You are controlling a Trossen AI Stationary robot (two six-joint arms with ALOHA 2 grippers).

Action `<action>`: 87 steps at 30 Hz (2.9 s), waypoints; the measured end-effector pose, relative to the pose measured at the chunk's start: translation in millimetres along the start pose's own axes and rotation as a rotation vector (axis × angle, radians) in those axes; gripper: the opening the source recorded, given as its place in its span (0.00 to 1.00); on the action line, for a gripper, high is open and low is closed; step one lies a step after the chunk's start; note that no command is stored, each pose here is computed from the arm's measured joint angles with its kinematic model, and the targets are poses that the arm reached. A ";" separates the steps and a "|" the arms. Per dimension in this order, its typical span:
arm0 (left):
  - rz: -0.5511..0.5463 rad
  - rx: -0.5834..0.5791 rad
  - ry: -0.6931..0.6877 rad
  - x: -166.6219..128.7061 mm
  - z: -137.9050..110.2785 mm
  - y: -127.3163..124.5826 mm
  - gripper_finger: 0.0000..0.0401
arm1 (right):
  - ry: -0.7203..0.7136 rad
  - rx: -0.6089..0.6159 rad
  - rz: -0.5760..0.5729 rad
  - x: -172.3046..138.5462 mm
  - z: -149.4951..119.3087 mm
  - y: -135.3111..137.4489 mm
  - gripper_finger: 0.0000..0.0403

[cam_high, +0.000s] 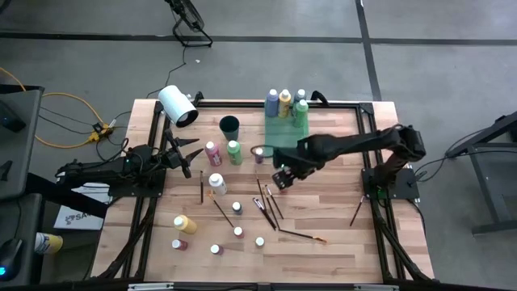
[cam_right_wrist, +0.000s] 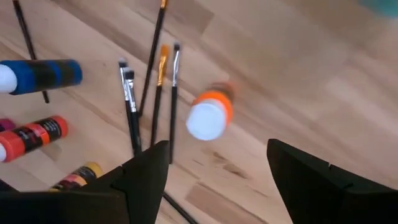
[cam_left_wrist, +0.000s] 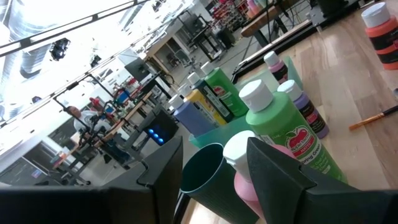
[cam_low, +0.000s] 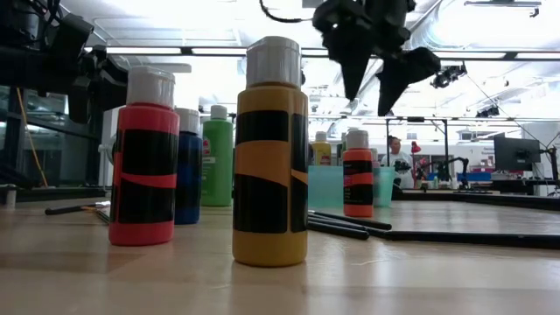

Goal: Pick & Place Paint Supplies
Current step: Put the orange small paint bottle into the green bin

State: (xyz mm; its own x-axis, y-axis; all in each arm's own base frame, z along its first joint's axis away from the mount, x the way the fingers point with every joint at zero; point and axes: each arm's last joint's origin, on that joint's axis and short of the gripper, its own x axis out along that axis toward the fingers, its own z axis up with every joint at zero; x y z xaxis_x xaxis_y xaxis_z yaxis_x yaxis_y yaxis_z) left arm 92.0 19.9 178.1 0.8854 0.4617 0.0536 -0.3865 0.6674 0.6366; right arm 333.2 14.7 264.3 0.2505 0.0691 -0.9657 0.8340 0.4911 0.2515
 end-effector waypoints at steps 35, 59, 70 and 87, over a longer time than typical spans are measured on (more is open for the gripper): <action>-0.005 0.000 -0.004 0.0 0.1 -0.1 0.43 | -0.002 0.098 -0.182 48.4 4.0 26.7 0.57; -0.006 0.000 -0.005 0.0 0.1 -0.2 0.43 | -0.072 0.010 -0.201 -7.5 26.8 16.1 0.28; -0.006 0.000 -0.005 0.0 0.2 -0.2 0.43 | -0.184 -0.056 -0.248 -57.0 91.2 -18.2 0.29; -0.006 0.000 -0.005 0.0 0.2 -0.1 0.43 | -0.018 -0.122 -0.331 3.0 131.7 -45.0 0.30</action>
State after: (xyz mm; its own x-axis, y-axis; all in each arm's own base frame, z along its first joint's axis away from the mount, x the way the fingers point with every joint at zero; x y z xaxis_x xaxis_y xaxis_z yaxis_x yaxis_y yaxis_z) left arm 92.1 19.7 178.2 0.8890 0.4548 0.0541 -0.3816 0.6703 0.6365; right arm 361.2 -121.6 258.7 -0.0140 -0.1257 -0.9920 0.8070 0.5843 -0.0854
